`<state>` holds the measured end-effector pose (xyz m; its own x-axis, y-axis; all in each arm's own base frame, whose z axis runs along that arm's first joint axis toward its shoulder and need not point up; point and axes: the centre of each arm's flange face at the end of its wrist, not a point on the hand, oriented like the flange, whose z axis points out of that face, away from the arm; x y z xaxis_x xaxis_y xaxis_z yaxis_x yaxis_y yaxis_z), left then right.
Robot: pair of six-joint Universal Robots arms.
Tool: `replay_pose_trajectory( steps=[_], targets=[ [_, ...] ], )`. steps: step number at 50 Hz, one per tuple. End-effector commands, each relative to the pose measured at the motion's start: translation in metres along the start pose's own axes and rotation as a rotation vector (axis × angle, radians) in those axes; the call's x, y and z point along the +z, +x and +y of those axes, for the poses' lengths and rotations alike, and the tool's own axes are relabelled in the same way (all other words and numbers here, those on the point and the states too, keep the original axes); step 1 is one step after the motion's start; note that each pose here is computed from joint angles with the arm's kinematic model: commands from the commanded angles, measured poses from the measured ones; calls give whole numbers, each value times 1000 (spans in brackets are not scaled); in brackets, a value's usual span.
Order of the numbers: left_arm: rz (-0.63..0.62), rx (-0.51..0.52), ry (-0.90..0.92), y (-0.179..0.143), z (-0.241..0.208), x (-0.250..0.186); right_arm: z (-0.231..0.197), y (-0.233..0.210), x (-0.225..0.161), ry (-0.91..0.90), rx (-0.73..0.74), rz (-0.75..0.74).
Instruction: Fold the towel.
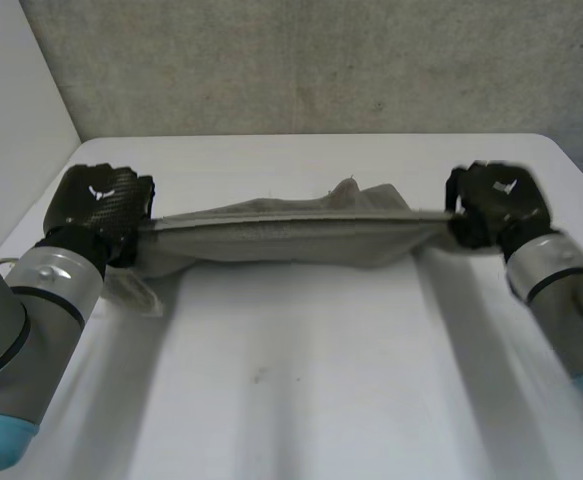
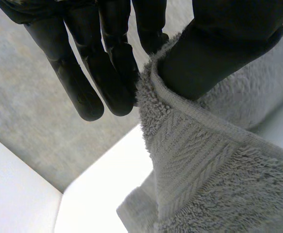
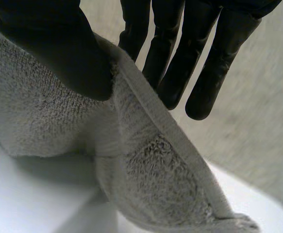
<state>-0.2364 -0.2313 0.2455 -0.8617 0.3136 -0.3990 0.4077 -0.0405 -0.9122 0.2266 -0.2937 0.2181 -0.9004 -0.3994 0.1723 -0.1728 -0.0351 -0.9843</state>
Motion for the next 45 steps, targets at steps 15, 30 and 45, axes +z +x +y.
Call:
replay_pose_trajectory(
  steps=[15, 30, 45],
  targets=[
    [199, 88, -432, 13, 46, -53, -36, 12, -104, -487, -559, -232],
    [142, 196, -291, 25, 58, 37, 35, 16, -16, -552, -627, -214],
    [-21, 357, 62, 42, 52, 185, 68, 12, 110, -227, -861, 46]
  ],
)
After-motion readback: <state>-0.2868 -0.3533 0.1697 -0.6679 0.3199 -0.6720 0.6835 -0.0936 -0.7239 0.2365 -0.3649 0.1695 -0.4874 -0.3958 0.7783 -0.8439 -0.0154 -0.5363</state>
